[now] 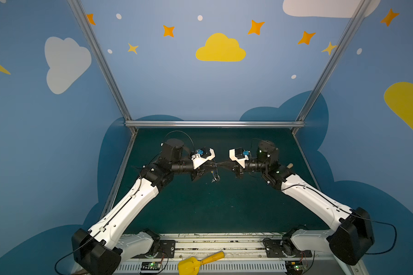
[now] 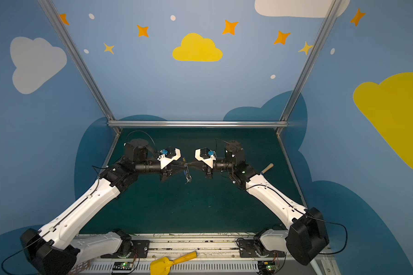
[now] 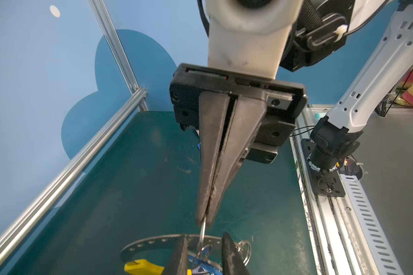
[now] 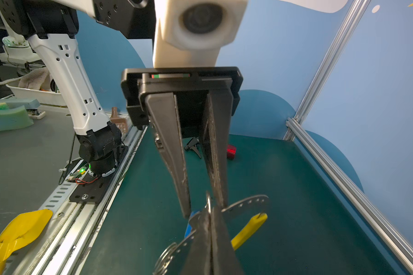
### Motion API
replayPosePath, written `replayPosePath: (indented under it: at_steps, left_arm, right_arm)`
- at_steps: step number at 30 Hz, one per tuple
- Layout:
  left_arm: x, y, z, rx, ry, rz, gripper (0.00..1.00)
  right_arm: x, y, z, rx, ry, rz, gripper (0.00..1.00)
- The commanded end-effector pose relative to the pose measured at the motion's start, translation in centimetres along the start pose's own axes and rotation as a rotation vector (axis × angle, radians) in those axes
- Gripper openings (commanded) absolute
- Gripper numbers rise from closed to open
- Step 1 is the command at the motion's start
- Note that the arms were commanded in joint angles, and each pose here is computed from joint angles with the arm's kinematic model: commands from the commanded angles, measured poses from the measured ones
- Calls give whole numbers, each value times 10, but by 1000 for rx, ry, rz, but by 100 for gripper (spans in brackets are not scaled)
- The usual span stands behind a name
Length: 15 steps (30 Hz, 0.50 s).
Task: Attach keys to a key ring
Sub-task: Insert the key into the keyring.
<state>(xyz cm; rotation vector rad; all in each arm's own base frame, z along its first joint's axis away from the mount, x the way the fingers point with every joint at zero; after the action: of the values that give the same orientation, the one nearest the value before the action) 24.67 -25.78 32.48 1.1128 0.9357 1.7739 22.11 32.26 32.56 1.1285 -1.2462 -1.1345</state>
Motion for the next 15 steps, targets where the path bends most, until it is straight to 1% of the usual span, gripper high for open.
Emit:
replayPosePath:
  at_steps: [1,5,7,10,13,15]
  left_arm:
    - [3,11,2,-41,11,-25,19]
    - [-2,6,-2,-41,-19,0,15]
    - [-3,4,-2,-43,-29,13,9]
    - [-3,5,-2,-59,-32,18,4]
    - [-2,9,0,-78,-28,16,3]
    - [-2,10,1,-88,-37,33,3]
  right_arm:
    - [4,11,2,29,0,-35,0]
    - [4,13,3,35,3,-43,0]
    - [5,13,4,33,4,-42,0]
    - [4,10,4,29,5,-30,0]
    - [3,5,4,20,15,-11,0]
    - [3,0,2,14,0,10,0]
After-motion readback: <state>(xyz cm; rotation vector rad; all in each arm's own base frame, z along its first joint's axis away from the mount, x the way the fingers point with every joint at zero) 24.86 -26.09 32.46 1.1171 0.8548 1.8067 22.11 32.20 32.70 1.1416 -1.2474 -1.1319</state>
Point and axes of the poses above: each gripper's point midway between its finger pads, its own x axis back along the fingers, its own z axis along the line the jaws close on, y = z × x, the point moved 1 cm from there along x, back along the fingers, and after that the axes turned 12 degrees about -x, right-handed, at the moved point
